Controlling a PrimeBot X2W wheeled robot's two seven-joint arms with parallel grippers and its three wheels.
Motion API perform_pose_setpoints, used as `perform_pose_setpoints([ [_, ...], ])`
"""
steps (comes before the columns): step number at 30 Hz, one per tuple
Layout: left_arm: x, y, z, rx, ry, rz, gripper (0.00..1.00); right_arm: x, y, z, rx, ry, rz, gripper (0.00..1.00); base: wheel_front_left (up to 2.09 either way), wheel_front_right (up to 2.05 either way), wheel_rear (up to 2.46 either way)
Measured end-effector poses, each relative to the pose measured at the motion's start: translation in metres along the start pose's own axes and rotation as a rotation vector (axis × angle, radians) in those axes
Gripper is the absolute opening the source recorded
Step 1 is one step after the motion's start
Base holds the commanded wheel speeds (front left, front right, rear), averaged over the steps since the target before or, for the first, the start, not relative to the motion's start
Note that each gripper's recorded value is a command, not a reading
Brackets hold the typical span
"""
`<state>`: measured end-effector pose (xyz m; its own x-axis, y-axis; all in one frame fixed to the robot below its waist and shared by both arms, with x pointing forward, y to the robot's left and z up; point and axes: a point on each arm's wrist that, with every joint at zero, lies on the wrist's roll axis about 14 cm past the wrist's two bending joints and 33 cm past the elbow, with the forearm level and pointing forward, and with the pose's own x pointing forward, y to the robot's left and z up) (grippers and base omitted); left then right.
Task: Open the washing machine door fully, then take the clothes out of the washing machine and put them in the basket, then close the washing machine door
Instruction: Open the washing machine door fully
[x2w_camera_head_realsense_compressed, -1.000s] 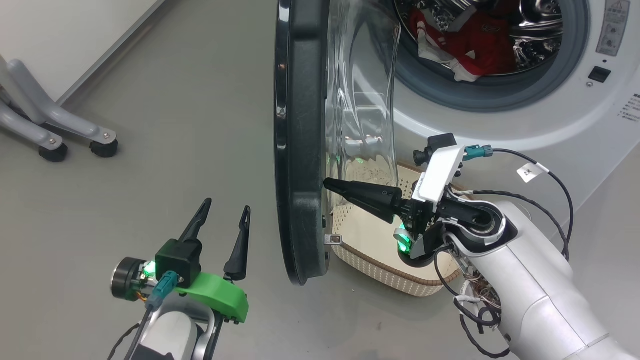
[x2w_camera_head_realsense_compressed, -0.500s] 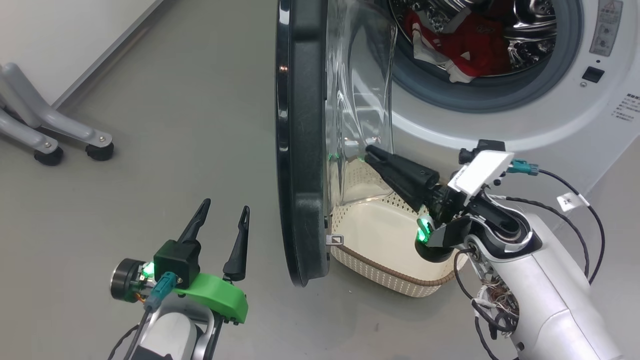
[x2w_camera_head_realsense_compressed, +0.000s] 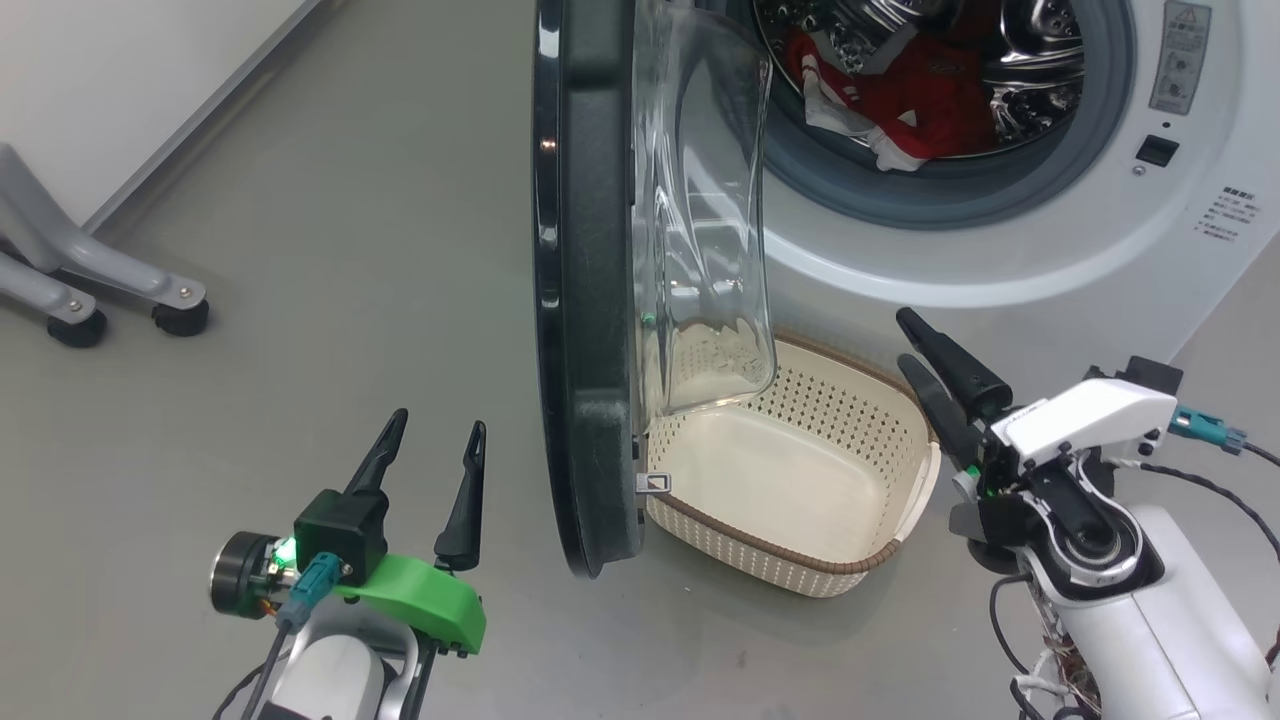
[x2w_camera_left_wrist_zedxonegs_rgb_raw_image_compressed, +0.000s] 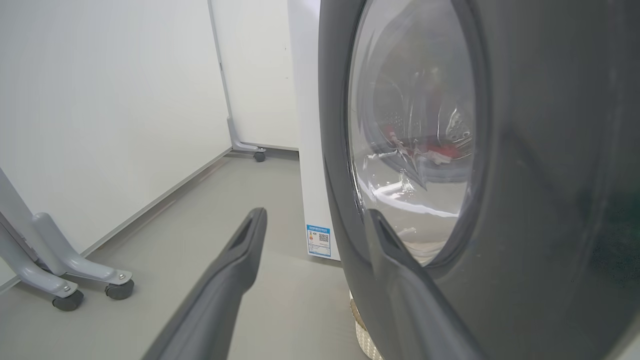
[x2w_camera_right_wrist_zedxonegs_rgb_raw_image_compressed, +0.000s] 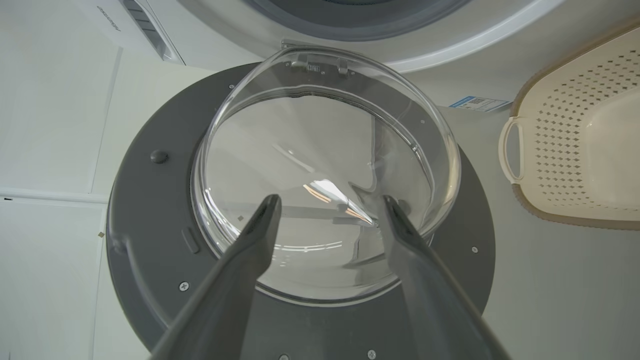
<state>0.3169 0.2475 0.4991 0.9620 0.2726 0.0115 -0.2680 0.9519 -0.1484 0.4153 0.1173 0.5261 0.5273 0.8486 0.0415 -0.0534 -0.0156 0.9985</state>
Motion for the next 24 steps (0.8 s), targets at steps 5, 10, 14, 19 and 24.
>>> perform_pose_setpoints([
  [5, 0.001, 0.000, -0.003, -0.004, 0.007, 0.003, 1.00, -0.024, -0.025, 0.022, -0.165, -0.113, -0.096, 1.00, 0.00, 0.00, 0.00],
  [10, 0.002, -0.002, -0.004, -0.023, 0.012, 0.002, 1.00, -0.045, -0.038, 0.040, -0.371, -0.195, -0.160, 1.00, 0.00, 0.00, 0.00],
  [14, 0.004, -0.005, -0.006, -0.027, 0.015, -0.006, 1.00, -0.053, -0.036, 0.047, -0.552, -0.238, -0.170, 1.00, 0.00, 0.00, 0.00],
  [19, 0.004, -0.009, -0.007, -0.027, 0.017, -0.018, 1.00, -0.070, -0.036, 0.064, -0.815, -0.309, -0.181, 1.00, 0.00, 0.00, 0.00],
  [24, 0.005, -0.010, -0.006, -0.028, 0.016, -0.022, 1.00, -0.076, -0.034, 0.070, -1.118, -0.283, -0.202, 1.00, 0.00, 0.00, 0.00],
])
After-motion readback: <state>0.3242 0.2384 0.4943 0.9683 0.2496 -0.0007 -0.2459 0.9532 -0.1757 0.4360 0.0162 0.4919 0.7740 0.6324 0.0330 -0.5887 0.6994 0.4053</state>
